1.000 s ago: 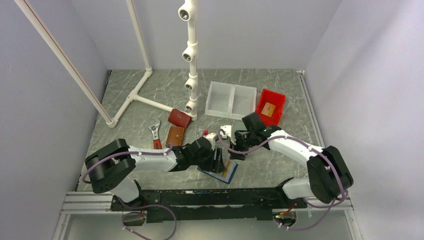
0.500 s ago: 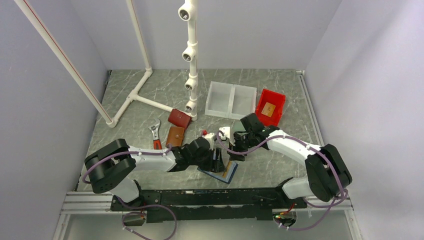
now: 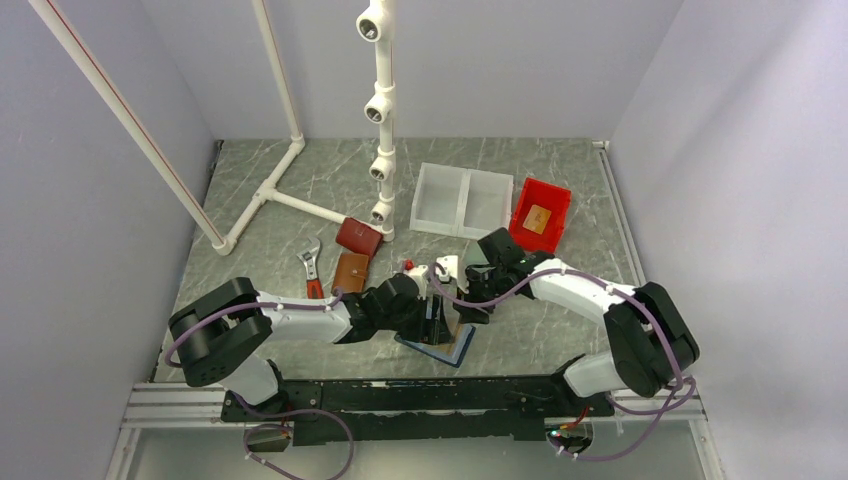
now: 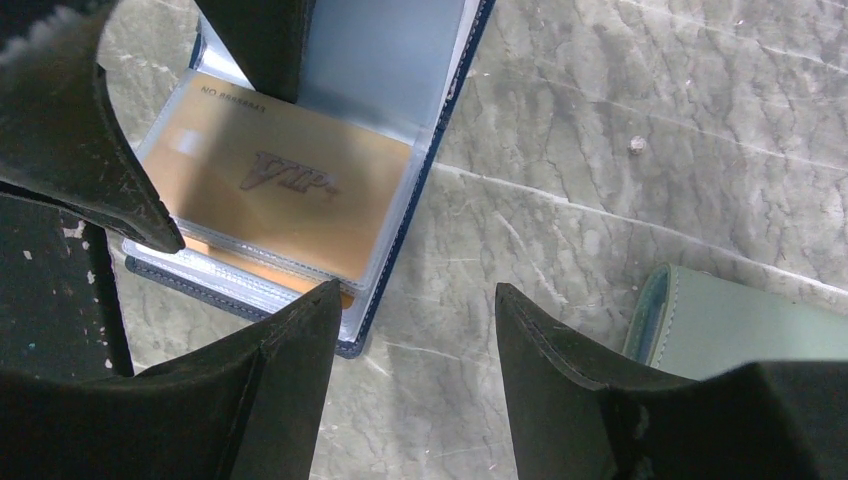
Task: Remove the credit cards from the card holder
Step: Remove the credit card from the card holder.
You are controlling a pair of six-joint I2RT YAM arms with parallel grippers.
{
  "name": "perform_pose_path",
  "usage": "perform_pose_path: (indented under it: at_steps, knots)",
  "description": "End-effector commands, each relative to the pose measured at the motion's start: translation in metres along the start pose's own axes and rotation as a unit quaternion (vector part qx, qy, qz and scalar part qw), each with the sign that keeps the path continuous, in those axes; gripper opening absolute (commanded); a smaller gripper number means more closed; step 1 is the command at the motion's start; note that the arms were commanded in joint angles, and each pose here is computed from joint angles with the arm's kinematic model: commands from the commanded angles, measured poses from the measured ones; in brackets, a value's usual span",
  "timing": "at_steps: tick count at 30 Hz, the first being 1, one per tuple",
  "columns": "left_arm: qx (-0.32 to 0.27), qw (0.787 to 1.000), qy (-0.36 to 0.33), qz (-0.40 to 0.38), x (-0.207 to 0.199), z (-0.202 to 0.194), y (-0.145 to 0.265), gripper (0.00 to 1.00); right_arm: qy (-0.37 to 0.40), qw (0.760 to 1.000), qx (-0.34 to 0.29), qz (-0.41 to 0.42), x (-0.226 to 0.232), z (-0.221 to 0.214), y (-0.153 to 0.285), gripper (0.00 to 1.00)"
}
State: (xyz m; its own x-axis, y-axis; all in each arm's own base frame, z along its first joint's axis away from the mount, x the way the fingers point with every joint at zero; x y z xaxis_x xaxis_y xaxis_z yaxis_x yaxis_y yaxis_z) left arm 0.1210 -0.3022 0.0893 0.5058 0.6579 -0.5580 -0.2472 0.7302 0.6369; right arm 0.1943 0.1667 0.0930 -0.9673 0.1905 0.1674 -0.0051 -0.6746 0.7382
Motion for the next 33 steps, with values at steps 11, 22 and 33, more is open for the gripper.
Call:
perform_pose_path:
  at_steps: [11, 22, 33]
  knots:
    - [-0.003, 1.0, 0.004, 0.002, 0.0, 0.003, 0.002, 0.77, -0.029, 0.998, -0.031, 0.038, 0.003, 0.023, -0.002, 0.6]
    - [-0.005, 0.999, 0.017, 0.042, 0.008, 0.002, 0.001, 0.63, -0.049, 0.997, -0.034, 0.043, 0.002, 0.027, -0.003, 0.6]
    - [-0.028, 0.998, 0.029, 0.051, 0.01, 0.005, 0.01, 0.53, -0.062, 0.997, -0.029, 0.035, -0.001, 0.027, -0.004, 0.61]
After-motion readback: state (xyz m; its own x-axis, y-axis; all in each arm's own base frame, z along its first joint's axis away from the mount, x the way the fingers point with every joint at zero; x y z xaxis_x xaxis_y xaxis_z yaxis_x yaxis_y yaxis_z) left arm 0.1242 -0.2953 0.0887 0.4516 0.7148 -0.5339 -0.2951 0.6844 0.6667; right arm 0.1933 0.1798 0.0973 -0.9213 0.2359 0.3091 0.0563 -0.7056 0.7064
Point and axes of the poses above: each gripper's point midway between its finger pads, its own y axis back along the fingers, its own x axis along the line the jaws close on, z = x × y, the point moved 7 cm from there along y, back along the fingers, and after that the axes turned 9 degrees about -y, right-handed, at the moved point
